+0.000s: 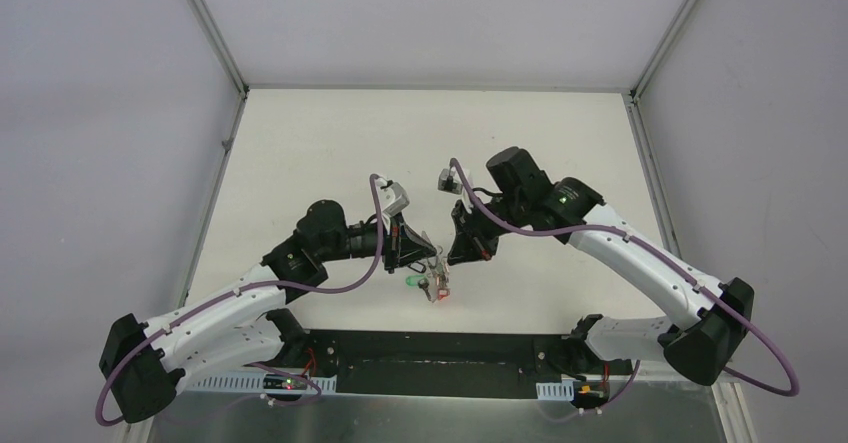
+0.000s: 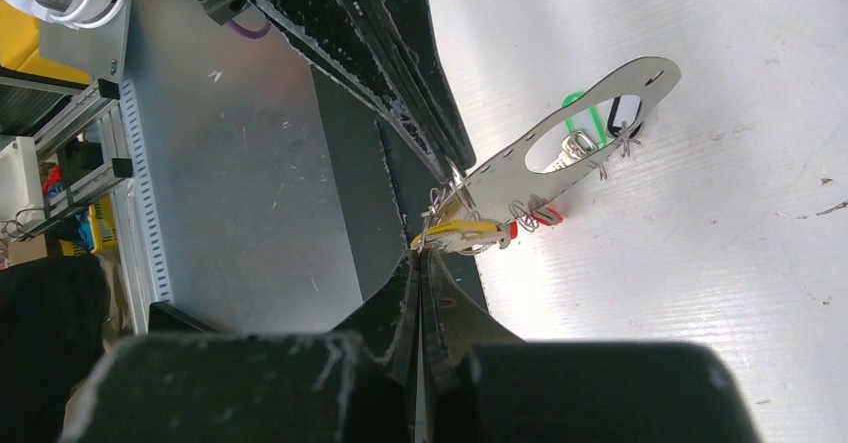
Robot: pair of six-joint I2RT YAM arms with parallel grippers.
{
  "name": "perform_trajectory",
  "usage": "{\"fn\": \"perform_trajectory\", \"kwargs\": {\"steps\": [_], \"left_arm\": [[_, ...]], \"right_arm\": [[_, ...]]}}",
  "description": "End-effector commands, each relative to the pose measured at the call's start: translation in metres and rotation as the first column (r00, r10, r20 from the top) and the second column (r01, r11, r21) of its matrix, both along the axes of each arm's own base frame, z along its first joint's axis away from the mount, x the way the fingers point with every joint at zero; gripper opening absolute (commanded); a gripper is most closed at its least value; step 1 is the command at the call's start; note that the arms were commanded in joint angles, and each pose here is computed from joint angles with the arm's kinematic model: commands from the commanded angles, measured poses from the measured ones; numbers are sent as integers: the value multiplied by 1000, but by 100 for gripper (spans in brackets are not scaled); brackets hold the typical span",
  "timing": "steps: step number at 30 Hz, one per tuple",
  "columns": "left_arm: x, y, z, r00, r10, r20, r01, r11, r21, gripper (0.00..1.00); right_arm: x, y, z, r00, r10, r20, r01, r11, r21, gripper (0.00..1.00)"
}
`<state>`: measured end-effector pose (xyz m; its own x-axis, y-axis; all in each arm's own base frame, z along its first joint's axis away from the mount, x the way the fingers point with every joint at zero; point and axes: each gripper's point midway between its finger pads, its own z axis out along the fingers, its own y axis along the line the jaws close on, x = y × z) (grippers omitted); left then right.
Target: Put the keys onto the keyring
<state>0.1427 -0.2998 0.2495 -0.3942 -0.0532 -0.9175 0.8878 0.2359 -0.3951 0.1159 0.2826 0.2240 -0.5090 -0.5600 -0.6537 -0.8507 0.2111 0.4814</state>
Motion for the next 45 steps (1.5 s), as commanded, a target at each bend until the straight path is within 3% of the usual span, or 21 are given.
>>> {"fn": "perform_trajectory", "kwargs": {"steps": [1, 23, 45], "left_arm": [[-5, -5, 32, 997, -40, 67, 44, 997, -66, 0], [-11, -9, 33, 995, -83, 51, 86, 994, -65, 0], [-13, -6, 34, 994, -84, 66, 88, 994, -69, 0]], "right_arm": [[13, 9, 20, 995, -16, 99, 12, 999, 43, 0], [20, 19, 28, 993, -19, 119, 14, 999, 42, 0], [33, 2, 1, 983, -126, 131, 137, 987, -81, 0]]}}
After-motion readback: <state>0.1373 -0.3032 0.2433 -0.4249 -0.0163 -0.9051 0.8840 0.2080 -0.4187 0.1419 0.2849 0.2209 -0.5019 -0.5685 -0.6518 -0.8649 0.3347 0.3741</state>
